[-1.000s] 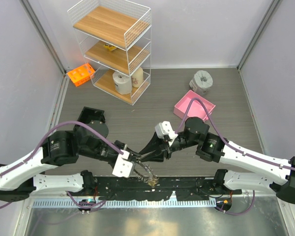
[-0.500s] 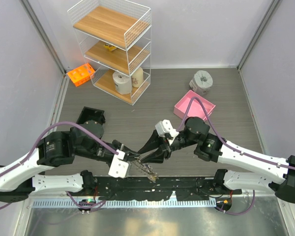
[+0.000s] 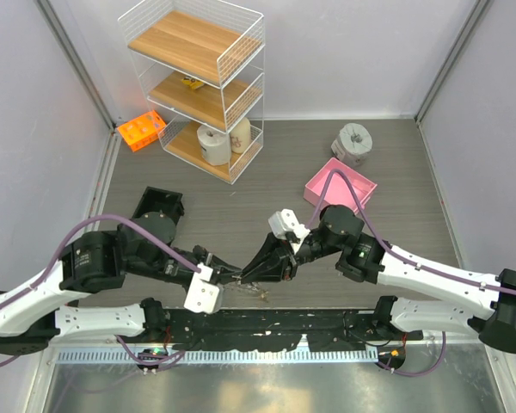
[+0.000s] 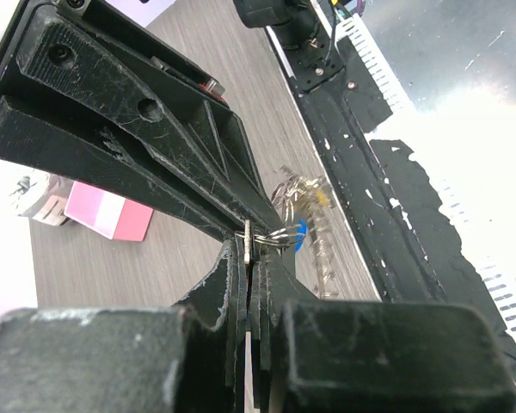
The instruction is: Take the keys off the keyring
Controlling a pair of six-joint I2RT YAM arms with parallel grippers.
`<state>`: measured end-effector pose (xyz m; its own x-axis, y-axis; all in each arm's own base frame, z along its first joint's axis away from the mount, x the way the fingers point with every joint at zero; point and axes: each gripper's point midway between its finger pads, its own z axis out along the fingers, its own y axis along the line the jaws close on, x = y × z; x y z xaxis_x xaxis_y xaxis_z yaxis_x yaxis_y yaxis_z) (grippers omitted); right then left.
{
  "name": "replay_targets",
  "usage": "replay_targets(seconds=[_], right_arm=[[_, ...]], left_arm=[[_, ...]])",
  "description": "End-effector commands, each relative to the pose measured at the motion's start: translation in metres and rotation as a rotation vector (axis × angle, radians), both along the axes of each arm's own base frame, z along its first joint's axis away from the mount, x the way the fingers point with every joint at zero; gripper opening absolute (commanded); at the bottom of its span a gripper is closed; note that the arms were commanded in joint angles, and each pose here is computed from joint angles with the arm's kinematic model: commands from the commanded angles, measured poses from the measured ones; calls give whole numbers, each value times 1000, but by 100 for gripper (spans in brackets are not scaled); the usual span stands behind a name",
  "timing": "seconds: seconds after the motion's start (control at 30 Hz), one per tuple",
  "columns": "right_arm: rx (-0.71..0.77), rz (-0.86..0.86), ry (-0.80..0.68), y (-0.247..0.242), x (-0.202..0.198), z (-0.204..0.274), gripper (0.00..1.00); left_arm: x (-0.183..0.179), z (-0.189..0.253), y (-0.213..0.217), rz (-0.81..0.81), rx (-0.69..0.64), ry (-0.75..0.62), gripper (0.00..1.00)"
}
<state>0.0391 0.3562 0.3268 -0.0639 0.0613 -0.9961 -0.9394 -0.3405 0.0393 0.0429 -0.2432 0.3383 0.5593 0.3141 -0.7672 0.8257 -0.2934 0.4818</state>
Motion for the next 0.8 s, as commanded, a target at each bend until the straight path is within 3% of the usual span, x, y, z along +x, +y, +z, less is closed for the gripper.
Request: replay_targets(seconds=[0.0,0.3,0.37,0.77], right_arm=[[4,52,-2,-1,-12,-2,14],[-28,-39,22,-9,-4,-16,10],[-36,-64,31,-10,-1,-17,5],[-12,-174,131,-13,15,-4,5]], left_arm=[[17,52,-8,58,-183,-108,0],[28,47,-1,132,-181,-122,0],[28,47,1,138,-197,-122,0],[24,16,1,135,-142,-76,0]])
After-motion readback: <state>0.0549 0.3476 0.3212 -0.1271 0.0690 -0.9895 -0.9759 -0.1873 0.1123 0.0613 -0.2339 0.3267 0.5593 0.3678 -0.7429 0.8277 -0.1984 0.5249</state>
